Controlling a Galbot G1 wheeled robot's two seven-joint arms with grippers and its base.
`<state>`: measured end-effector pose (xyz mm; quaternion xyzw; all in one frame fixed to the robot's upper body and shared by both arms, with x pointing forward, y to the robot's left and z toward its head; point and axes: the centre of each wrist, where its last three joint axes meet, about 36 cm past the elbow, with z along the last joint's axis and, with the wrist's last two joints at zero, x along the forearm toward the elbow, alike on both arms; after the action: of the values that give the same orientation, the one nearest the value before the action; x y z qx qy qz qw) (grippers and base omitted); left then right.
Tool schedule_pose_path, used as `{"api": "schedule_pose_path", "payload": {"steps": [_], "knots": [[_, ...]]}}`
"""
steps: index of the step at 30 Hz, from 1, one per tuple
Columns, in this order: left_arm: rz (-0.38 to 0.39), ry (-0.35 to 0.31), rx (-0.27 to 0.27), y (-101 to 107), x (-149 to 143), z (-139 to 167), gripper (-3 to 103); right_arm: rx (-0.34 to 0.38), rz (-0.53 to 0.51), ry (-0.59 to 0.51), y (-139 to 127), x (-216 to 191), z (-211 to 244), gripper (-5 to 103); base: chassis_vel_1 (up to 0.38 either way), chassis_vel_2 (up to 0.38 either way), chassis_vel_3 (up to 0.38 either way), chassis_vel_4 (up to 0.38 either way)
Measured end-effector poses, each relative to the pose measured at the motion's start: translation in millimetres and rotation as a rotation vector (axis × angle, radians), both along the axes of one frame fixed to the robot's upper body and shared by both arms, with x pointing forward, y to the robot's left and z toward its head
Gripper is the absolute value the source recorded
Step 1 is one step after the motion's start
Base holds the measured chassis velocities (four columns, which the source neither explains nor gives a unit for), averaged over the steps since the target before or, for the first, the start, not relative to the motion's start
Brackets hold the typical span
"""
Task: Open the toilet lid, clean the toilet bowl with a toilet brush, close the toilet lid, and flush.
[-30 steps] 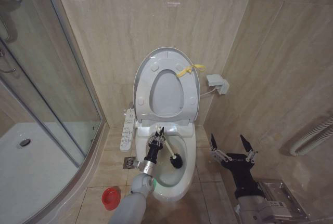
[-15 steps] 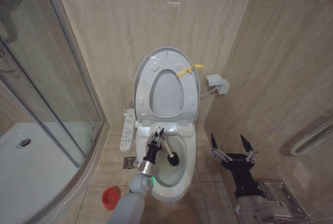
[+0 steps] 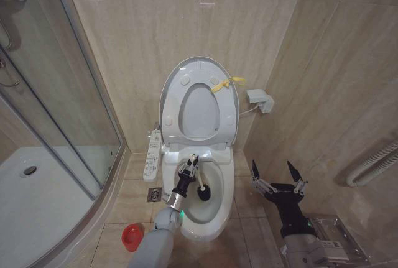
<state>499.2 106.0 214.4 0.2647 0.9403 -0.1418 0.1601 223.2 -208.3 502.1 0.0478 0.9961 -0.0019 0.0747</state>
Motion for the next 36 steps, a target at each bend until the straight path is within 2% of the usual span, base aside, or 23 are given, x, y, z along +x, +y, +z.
{"api": "schedule_pose_path", "payload": {"steps": [2,3,5,6,7,8,10,14,16,17,19,20,22,23,24,25,26,30,32,34,36], "knots": [[0.006,-0.007,-0.007,-3,2,4,22,0.0,0.0,0.0,0,0,0,100,0.0,0.0,0.0,0.0],[0.02,-0.005,-0.041,-7,5,8,22,0.0,0.0,0.0,0,0,0,100,0.0,0.0,0.0,0.0],[0.048,0.032,-0.149,-18,7,19,22,0.0,0.0,0.0,0,0,0,100,0.0,0.0,0.0,0.0],[0.048,0.032,-0.149,-18,7,19,22,0.0,0.0,0.0,0,0,0,100,0.0,0.0,0.0,0.0],[0.06,0.053,-0.203,-23,8,25,22,0.0,0.0,0.0,0,0,0,100,0.0,0.0,0.0,0.0],[0.07,0.065,-0.235,-23,10,28,22,0.0,0.0,0.0,0,0,0,100,0.0,0.0,0.0,0.0],[0.071,0.07,-0.24,-23,11,28,22,0.0,0.0,0.0,0,0,0,100,0.0,0.0,0.0,0.0],[0.06,0.094,-0.213,-21,7,20,22,0.0,0.0,0.0,0,0,0,100,0.0,0.0,0.0,0.0],[0.045,0.091,-0.136,-16,2,9,22,0.0,0.0,0.0,0,0,0,100,0.0,0.0,0.0,0.0],[0.045,0.091,-0.136,-16,2,9,22,0.0,0.0,0.0,0,0,0,100,0.0,0.0,0.0,0.0],[0.026,0.05,-0.013,-6,1,2,22,0.0,0.0,0.0,0,0,0,100,0.0,0.0,0.0,0.0],[0.016,0.035,0.023,-4,1,0,22,0.0,0.0,0.0,0,0,0,100,0.0,0.0,0.0,0.0],[0.01,0.026,0.043,-3,2,0,22,0.0,0.0,0.0,0,0,0,100,0.0,0.0,0.0,0.0],[0.009,0.023,0.045,-3,3,1,22,0.0,0.0,0.0,0,0,0,100,0.0,0.0,0.0,0.0],[0.011,0.028,0.026,-5,3,2,22,0.0,0.0,0.0,0,0,0,100,0.0,0.0,0.0,0.0],[0.015,0.046,-0.022,-10,2,4,22,0.0,0.0,0.0,0,0,0,100,0.0,0.0,0.0,0.0],[0.015,0.046,-0.022,-10,2,4,22,0.0,0.0,0.0,0,0,0,100,0.0,0.0,0.0,0.0],[0.043,0.127,-0.237,-26,2,17,22,0.0,0.0,0.0,0,0,0,100,0.0,0.0,0.0,0.0],[0.045,0.133,-0.25,-26,3,18,22,0.0,0.0,0.0,0,0,0,100,0.0,0.0,0.0,0.0],[0.044,0.13,-0.24,-25,4,16,22,0.0,0.0,0.0,0,0,0,100,0.0,0.0,0.0,0.0],[0.035,0.099,-0.164,-16,5,6,22,0.0,0.0,0.0,0,0,0,100,0.0,0.0,0.0,0.0]]}}
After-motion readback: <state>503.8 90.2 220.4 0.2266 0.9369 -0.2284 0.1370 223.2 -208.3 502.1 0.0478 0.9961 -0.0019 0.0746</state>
